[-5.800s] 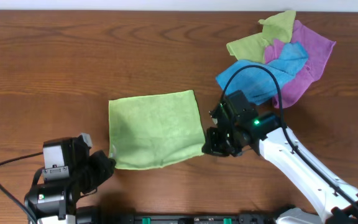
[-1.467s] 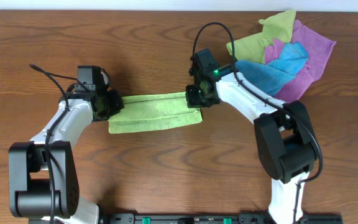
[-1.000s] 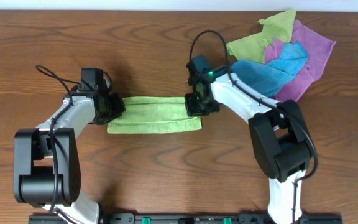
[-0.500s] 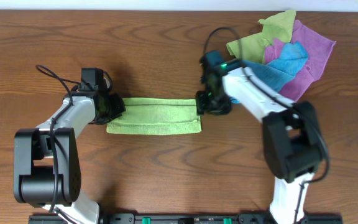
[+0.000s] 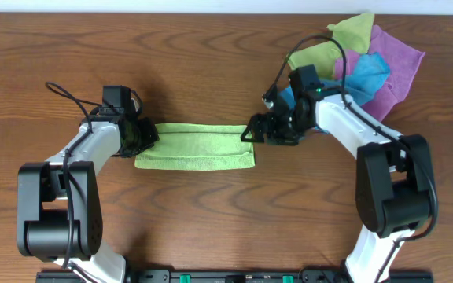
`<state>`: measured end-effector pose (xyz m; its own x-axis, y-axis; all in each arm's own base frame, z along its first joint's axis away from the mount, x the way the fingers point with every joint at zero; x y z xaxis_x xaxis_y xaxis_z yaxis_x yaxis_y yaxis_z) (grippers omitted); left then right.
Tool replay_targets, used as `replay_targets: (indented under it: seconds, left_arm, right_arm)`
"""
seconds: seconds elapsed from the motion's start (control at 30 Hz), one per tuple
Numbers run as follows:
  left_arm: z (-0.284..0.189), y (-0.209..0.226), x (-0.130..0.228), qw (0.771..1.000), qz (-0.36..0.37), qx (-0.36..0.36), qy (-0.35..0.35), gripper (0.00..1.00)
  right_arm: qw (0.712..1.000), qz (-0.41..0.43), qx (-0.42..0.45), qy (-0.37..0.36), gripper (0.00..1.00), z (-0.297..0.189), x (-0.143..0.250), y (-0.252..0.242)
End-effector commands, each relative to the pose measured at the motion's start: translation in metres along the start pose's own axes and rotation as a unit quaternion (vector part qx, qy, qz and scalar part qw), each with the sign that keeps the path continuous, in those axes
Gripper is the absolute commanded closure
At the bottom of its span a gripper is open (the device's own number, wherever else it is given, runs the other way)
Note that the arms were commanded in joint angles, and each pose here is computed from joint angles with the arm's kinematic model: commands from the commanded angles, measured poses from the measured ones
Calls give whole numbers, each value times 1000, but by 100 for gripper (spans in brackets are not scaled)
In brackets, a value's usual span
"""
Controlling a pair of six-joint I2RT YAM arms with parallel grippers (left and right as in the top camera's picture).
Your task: Fold the cloth
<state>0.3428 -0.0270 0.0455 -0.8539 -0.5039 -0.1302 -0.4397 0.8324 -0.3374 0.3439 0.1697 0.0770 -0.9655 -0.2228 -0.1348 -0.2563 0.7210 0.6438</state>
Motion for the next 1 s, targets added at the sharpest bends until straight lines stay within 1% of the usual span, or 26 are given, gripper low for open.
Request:
replay_targets:
  seconds: [0.0, 0.07, 0.33, 0.57, 0.63, 0.67, 0.7, 0.73, 0.77, 0.8, 0.83, 0.97]
  left_arm:
    - [9, 7, 5, 1000, -2, -15, 17, 94]
    - [9, 7, 5, 1000, -3, -15, 17, 94]
    - [9, 7, 5, 1000, -3, -15, 18, 94]
    - [8, 8, 6, 1000, -4, -17, 21, 94]
    - [8, 8, 7, 1000, -4, -17, 24, 94]
    - [8, 7, 7, 1000, -4, -14, 26, 94]
    - [8, 6, 8, 1000, -4, -11, 27, 94]
    - [7, 5, 8, 1000, -3, -4, 29, 94]
    - [5, 4, 8, 1000, 0, -2, 28, 95]
    - [2, 3, 7, 1000, 3, -1, 26, 94]
    - [-4, 0, 5, 1000, 7, 1, 22, 94]
    - [-46, -18, -7, 999, 30, 17, -13, 94]
  right_arm:
    - [999, -6, -38, 7, 9, 8, 11, 4]
    - [999, -6, -49, 6, 9, 13, 15, 3]
    - [998, 36, -49, 5, 11, 32, 28, -13]
    - [997, 52, -50, 25, 14, 58, 32, -17]
    - [997, 52, -51, 23, 23, 58, 31, -17]
    - [997, 55, -51, 20, 33, 57, 30, -18]
    - [997, 57, -51, 18, 44, 56, 29, -19]
    - [997, 65, -50, 16, 60, 55, 28, -20]
    - [996, 69, -50, 14, 78, 54, 27, -21]
    - [996, 72, -50, 12, 90, 52, 26, -22]
    - [996, 78, -49, 9, 99, 50, 23, -23]
    - [994, 99, -42, 8, 98, 34, 15, -28]
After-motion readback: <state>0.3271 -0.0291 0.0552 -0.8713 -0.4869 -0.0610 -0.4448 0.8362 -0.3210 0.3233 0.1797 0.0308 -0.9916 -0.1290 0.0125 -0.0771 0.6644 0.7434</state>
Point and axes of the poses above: each gripper's point midway between its finger pads, its own z axis out along the fingers, its own y axis along the line the jaws close on, x = y × z, the point moved 5 cm from there along -z, back along the fingers, and after that the axes turned 6 degrees about -z, right-handed, at the moved point
